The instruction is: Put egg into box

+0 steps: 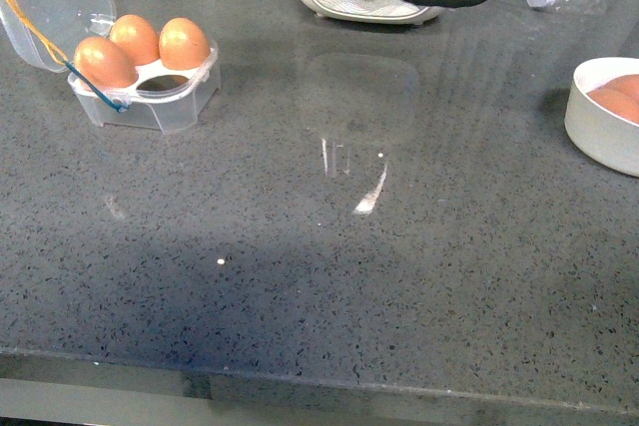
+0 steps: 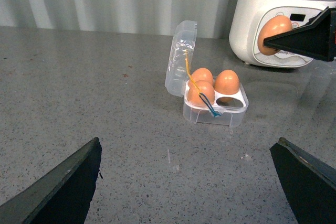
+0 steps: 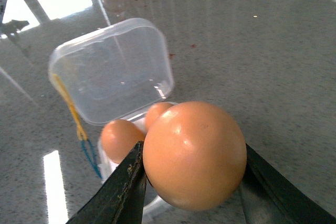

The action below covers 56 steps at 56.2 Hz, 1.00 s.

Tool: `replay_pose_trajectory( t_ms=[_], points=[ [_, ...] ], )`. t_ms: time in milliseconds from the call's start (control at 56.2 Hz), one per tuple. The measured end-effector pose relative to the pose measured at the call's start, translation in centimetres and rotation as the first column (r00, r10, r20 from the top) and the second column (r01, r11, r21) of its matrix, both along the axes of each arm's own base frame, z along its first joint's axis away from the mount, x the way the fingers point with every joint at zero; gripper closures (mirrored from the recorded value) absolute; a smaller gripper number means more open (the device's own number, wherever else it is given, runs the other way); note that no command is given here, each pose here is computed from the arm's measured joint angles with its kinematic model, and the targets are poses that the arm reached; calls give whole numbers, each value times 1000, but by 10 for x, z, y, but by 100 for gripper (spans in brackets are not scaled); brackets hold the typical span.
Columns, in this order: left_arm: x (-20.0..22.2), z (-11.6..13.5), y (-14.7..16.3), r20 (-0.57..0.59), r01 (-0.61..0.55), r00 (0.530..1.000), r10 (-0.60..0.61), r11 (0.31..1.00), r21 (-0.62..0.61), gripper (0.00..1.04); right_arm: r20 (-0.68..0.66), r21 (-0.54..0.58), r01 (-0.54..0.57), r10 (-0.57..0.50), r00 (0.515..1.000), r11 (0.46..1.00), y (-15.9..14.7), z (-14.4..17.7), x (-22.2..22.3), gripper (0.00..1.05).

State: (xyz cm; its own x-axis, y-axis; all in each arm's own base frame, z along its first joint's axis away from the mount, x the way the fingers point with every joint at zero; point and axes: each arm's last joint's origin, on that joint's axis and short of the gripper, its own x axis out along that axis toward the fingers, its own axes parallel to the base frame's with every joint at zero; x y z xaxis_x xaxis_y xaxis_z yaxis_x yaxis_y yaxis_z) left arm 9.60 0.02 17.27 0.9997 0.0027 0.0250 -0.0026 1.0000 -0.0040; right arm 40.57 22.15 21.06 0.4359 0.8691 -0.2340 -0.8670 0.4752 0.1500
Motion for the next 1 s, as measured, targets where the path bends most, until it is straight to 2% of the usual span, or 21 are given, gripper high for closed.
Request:
replay_pose_trajectory(
  t_ms=[107,356,676,997],
  points=[
    [0,0,0,0,0,1000,0,1000,0,7,1,9,-63,63,998,998,14,1,-9,63],
    [0,0,0,0,0,1000,0,1000,0,7,-7,-18,-130,130,992,991,27,-4,-18,63],
    [0,0,0,0,0,1000,0,1000,0,7,-46,-76,-144,141,989,987,44,-27,-16,63],
    [0,0,0,0,0,1000,0,1000,0,7,-15,-93,-131,130,991,987,49,-24,-14,63]
  ],
)
